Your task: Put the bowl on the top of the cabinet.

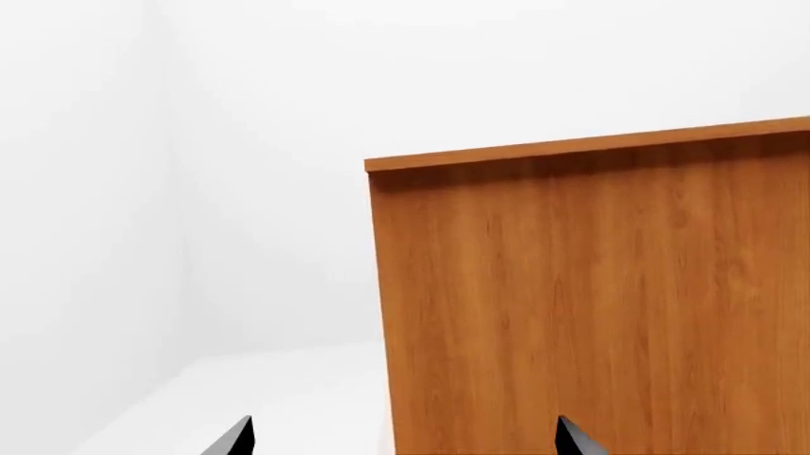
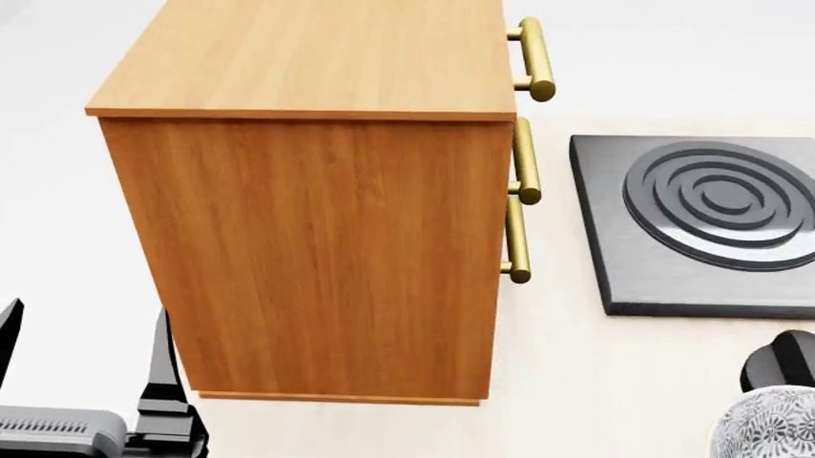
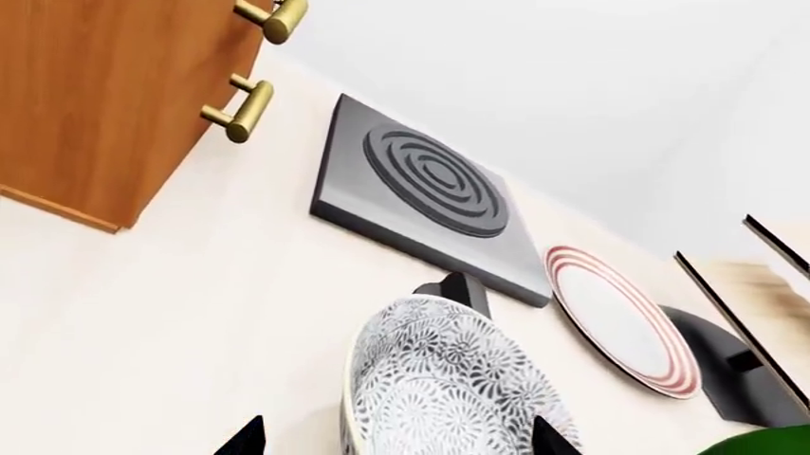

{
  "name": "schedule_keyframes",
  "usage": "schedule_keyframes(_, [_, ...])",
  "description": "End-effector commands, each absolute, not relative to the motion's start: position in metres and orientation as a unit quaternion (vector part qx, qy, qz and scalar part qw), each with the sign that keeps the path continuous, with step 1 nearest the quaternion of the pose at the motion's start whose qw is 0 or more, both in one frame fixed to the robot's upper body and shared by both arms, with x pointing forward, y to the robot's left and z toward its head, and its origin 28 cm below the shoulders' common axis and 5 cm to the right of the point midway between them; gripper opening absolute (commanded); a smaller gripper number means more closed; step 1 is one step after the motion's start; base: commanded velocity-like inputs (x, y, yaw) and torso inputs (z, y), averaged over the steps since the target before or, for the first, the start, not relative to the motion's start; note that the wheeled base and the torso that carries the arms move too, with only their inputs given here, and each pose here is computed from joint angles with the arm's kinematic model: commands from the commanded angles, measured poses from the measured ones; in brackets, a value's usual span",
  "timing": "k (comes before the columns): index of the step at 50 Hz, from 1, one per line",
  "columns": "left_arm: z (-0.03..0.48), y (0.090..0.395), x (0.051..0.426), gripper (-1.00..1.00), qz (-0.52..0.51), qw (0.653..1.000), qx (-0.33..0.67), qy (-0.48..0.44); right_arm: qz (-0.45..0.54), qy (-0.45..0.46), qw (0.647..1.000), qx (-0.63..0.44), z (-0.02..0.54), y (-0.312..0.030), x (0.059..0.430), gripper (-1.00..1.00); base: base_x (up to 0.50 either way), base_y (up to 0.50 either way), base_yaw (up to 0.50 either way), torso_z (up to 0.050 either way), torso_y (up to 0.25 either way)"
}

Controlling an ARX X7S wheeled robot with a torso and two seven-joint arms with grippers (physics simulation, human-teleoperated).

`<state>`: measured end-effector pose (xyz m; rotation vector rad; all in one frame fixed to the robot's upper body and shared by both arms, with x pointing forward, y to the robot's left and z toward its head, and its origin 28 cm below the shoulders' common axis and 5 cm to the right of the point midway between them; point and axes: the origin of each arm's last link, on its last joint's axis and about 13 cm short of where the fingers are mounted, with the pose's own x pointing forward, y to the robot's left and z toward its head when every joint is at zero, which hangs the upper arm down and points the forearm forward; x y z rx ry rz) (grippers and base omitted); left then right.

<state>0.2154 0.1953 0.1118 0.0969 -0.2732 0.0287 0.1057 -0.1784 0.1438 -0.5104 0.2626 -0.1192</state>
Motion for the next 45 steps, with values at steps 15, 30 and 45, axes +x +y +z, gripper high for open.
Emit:
schedule_keyframes(15, [0.113,0.194,0.214,1.0,0.013,0.989,0.051,-0.138,-0.053,0.155,0.953,-0.256,0.13,-0.186,0.116,1.0,0.0,0.0,0.0,0.0,0.0])
schedule_keyframes(30, [0.113,0.194,0.214,1.0,0.014,0.989,0.051,-0.137,-0.054,0.155,0.952,-0.258,0.128,-0.189,0.123,1.0,0.0,0.0,0.0,0.0,0.0])
schedule_keyframes(45, [0.113,0.194,0.214,1.0,0.014,0.989,0.052,-0.137,-0.052,0.164,0.952,-0.255,0.122,-0.192,0.129,1.0,0.0,0.0,0.0,0.0,0.0])
